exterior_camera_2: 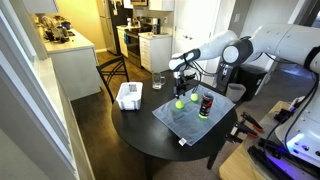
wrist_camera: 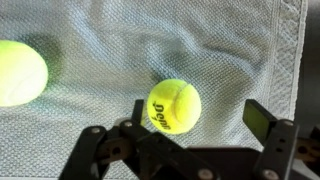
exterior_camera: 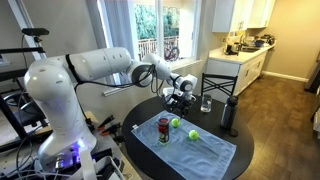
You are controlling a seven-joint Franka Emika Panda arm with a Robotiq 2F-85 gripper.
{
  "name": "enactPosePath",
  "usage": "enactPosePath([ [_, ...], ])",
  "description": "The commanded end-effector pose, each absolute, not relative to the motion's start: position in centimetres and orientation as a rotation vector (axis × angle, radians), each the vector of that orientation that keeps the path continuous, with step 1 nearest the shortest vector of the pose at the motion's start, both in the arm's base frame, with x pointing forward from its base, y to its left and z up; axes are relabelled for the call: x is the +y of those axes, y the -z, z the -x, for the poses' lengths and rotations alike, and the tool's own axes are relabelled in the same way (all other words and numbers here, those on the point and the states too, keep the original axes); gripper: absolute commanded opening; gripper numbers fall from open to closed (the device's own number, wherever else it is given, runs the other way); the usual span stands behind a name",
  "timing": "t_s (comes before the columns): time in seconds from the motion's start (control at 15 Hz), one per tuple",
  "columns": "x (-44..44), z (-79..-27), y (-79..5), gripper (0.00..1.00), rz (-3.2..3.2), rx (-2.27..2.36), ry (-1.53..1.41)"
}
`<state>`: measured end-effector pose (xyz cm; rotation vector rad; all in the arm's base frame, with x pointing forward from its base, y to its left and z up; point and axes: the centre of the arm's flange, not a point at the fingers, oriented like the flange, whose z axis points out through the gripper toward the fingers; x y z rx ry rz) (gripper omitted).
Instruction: Pick the tennis ball to the left and place it in the cylindrical container
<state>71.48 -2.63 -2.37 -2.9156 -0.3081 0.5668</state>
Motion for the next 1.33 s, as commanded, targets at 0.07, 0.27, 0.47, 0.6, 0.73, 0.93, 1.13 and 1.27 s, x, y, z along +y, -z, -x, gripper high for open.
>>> enactPosePath([
  [0.07,-2.4,-74.5,6.8,1.0,2.908,-0.333,-0.62],
  [0.27,-2.2,-73.8,6.8,1.0,2.873,-0.359,-0.667],
  [0.47,-2.0,-69.9,4.5,1.0,2.892,-0.314,-0.637],
  [0.6,-2.0,-69.9,4.5,1.0,2.892,-0.315,-0.637],
  [0.73,-2.0,-69.9,4.5,1.0,2.892,-0.315,-0.637],
  [0.93,-2.2,-70.9,6.4,1.0,2.886,-0.321,-0.646],
  [1.13,-2.4,-71.6,9.3,1.0,2.848,-0.341,-0.699],
  [1.27,-2.1,-71.5,10.6,1.0,2.85,-0.374,-0.706],
])
